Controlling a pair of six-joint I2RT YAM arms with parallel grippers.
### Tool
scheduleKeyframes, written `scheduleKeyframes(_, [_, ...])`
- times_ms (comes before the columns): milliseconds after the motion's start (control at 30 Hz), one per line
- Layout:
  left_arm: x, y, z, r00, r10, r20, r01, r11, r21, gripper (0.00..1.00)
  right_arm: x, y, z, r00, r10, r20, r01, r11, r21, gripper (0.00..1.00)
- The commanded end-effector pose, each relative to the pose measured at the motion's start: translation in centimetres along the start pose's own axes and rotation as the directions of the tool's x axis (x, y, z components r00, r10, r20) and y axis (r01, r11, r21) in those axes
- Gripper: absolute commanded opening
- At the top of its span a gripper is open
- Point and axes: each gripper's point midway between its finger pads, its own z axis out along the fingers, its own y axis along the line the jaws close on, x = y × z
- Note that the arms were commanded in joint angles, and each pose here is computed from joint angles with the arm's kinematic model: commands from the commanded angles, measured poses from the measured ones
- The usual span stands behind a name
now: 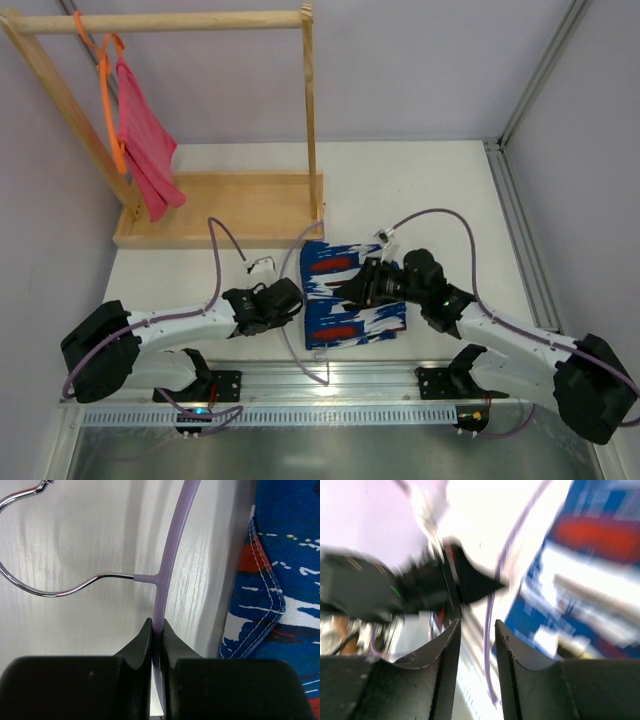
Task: Place the trousers on the hanger
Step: Place trousers on hanger
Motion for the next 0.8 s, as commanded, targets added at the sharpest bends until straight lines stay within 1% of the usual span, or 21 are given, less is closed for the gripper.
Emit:
scheduleKeyframes(0, [-1.3,-0.1,-0.4,0.998,-0.029,0.057,0.028,1.0,0.01,0.0,-4.9,-0.6,-2.5,0.992,-0.111,0.065,0.107,0.992,0.066,0.37])
scheduleKeyframes(33, [-1.3,-0.1,-0.3,0.998,-0.032,0.057,0.032,0.999,0.014,0.0,-6.6,-1.8,-2.8,0.992,-0.099,0.084,0.092,0.992,0.082,0.38])
scheduleKeyframes(67, [-1.2,-0.2,-0.3,0.998,-0.031,0.052,0.03,0.999,0.017,0.0,-7.1,-0.3,-2.6,0.992,-0.12,0.038,0.12,0.993,-0.009,0.39])
scheduleKeyframes(100, [-1.2,-0.3,-0.3,0.998,-0.03,0.053,0.029,0.999,0.021,0.0,-7.3,-0.7,-2.5,0.996,-0.091,0.011,0.091,0.996,-0.022,0.4])
scheduleKeyframes(133, [-1.0,-0.2,-0.1,0.998,-0.028,0.047,0.027,0.999,0.019,0.0,-7.9,-0.7,-2.2,0.996,-0.092,0.011,0.093,0.994,-0.06,0.4])
scheduleKeyframes(167, [-1.0,-0.2,0.0,0.998,-0.029,0.048,0.029,0.999,0.019,0.0,-7.8,-3.0,-1.3,0.999,-0.031,-0.023,0.031,0.999,-0.028,0.4])
scheduleKeyframes(200, [-0.9,-0.1,0.1,0.998,-0.032,0.047,0.031,0.999,0.014,0.0,-7.8,-4.5,-1.0,1.0,-0.002,-0.023,0.002,1.0,0.002,0.41])
scheduleKeyframes(233, [-0.8,0.0,0.2,0.998,-0.032,0.046,0.031,0.999,0.009,0.0,-8.3,-5.6,-0.5,1.0,0.014,0.001,-0.014,1.0,0.002,0.4])
scheduleKeyframes(267, [-0.7,0.0,0.3,0.999,-0.033,0.042,0.033,0.999,0.008,0.0,-6.4,-8.9,-0.1,0.994,0.106,-0.017,-0.105,0.993,0.047,0.41])
scheduleKeyframes(300, [-0.6,0.0,0.4,0.999,-0.034,0.041,0.034,0.999,0.01,0.0,-6.4,-10.9,-0.5,0.986,0.165,0.008,-0.165,0.985,0.048,0.4])
scheduleKeyframes(333, [-0.5,0.0,0.5,0.999,-0.037,0.038,0.037,0.999,0.007,0.0,-7.5,-12.0,-0.6,0.981,0.182,0.062,-0.184,0.983,0.026,0.4])
scheduleKeyframes(367, [-0.3,0.0,0.6,0.999,-0.035,0.031,0.034,0.999,0.006,0.0,-5.7,-15.2,-0.5,0.961,0.272,0.048,-0.276,0.958,0.082,0.4])
scheduleKeyframes(400, [-0.3,0.0,0.6,0.999,-0.037,0.031,0.037,0.999,0.007,0.0,-6.1,-17.2,-1.4,0.945,0.312,0.094,-0.322,0.94,0.11,0.4])
scheduleKeyframes(433, [-0.2,0.0,0.6,0.999,-0.034,0.029,0.034,0.999,0.002,0.0,-6.6,-18.1,-1.6,0.943,0.31,0.125,-0.323,0.94,0.107,0.41])
scheduleKeyframes(467, [-0.1,0.2,0.7,0.999,-0.033,0.026,0.033,0.999,-0.002,0.0,-5.9,-18.6,-1.9,0.929,0.348,0.129,-0.361,0.927,0.105,0.41])
scheduleKeyframes(567, [0.1,0.5,0.8,0.999,-0.028,0.025,0.029,1.0,-0.008,0.0,-6.1,-19.1,-2.3,0.927,0.348,0.142,-0.364,0.926,0.102,0.43])
scheduleKeyframes(667, [0.0,0.4,0.6,0.999,-0.034,0.031,0.033,0.999,0.01,0.0,-7.1,-16.5,-3.0,0.942,0.305,0.142,-0.315,0.948,0.052,0.49])
scheduleKeyframes(733, [-0.2,0.4,0.5,0.999,-0.031,0.035,0.03,0.999,0.012,0.0,-8.1,-14.0,-4.0,0.958,0.247,0.142,-0.256,0.965,0.051,0.52])
scheduleKeyframes(767, [-0.4,0.2,0.3,0.999,-0.033,0.039,0.032,0.999,0.017,0.0,-9.8,-12.8,-4.2,0.968,0.192,0.159,-0.204,0.977,0.062,0.53])
